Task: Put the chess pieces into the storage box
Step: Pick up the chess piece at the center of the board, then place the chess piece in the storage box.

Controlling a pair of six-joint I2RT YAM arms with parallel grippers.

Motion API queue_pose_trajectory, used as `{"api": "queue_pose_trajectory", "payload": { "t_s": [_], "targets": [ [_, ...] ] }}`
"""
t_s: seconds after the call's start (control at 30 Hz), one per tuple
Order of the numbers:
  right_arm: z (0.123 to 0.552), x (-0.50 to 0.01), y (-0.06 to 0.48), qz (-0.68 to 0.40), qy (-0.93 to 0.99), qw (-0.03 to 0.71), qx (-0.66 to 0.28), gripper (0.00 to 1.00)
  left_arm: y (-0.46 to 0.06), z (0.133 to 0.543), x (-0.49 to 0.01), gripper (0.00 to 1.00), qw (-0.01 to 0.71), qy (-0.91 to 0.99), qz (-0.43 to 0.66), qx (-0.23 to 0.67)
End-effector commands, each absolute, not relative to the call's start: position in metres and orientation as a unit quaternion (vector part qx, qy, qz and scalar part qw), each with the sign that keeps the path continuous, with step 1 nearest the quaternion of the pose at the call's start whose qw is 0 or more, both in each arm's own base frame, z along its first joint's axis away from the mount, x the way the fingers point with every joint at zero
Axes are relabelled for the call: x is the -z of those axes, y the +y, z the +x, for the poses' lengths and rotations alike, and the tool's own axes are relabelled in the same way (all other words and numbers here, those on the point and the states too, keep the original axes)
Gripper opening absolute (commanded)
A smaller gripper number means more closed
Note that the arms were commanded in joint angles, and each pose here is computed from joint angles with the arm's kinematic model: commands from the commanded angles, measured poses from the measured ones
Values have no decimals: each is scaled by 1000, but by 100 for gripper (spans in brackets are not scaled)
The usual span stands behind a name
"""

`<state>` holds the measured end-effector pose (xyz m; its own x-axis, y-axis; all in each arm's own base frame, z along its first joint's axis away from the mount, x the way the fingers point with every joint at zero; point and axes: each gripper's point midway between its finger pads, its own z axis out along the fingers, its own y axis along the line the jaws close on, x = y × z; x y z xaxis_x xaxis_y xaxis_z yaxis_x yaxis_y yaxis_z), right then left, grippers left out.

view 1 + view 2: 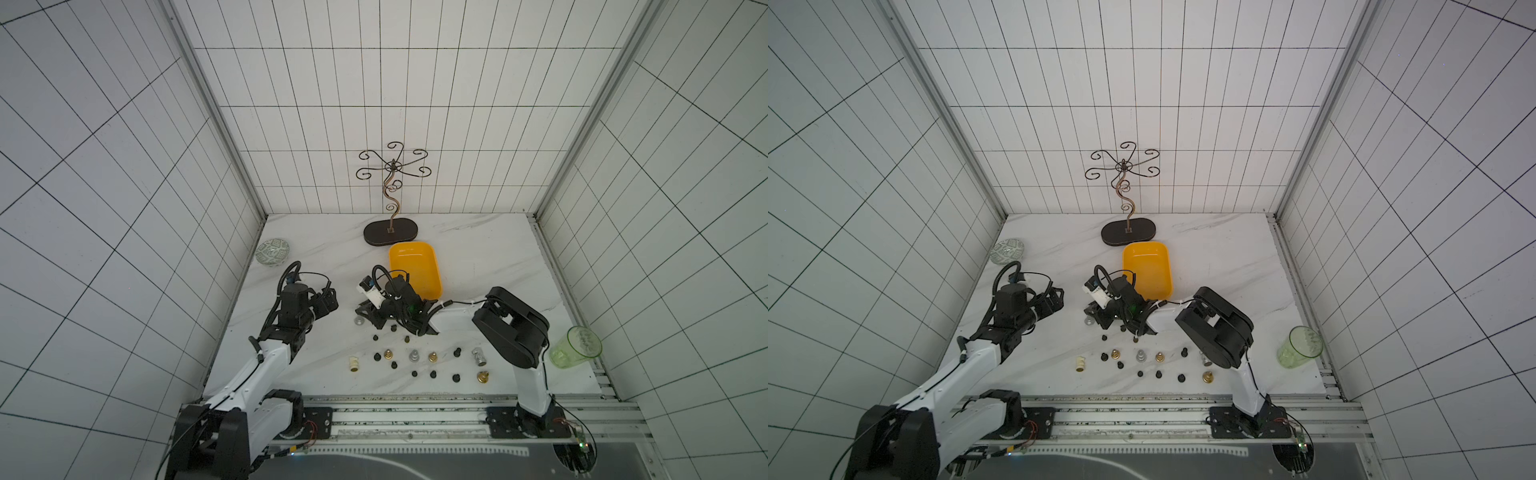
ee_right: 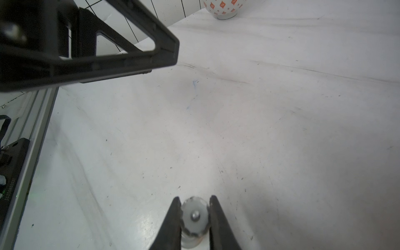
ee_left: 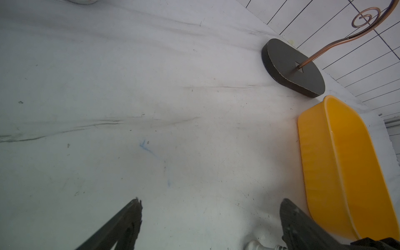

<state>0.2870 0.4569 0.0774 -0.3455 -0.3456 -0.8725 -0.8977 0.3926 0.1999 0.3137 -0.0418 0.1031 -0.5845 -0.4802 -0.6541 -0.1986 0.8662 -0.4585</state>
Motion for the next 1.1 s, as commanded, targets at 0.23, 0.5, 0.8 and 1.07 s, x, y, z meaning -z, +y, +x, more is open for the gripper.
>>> {"api": "queue_pose_trajectory", "payload": {
  "t_s": [0.23,0.5,0.8,1.07],
  "targets": [
    [315,-191,453,-405,692,449,-394,17,-41,321,-110,98,417,874,-184,167],
    [365,-250,395,-355,699,469,-407,16,-52,322,-103,97,399,883,-166,186],
    [425,-231,328,-304,771,436,-351,16,-55,325,-110,97,407,878,-162,196],
    [447,-170,308,-289,834,346,-318,16,-54,320,-112,97,411,875,-162,196]
  ]
}}
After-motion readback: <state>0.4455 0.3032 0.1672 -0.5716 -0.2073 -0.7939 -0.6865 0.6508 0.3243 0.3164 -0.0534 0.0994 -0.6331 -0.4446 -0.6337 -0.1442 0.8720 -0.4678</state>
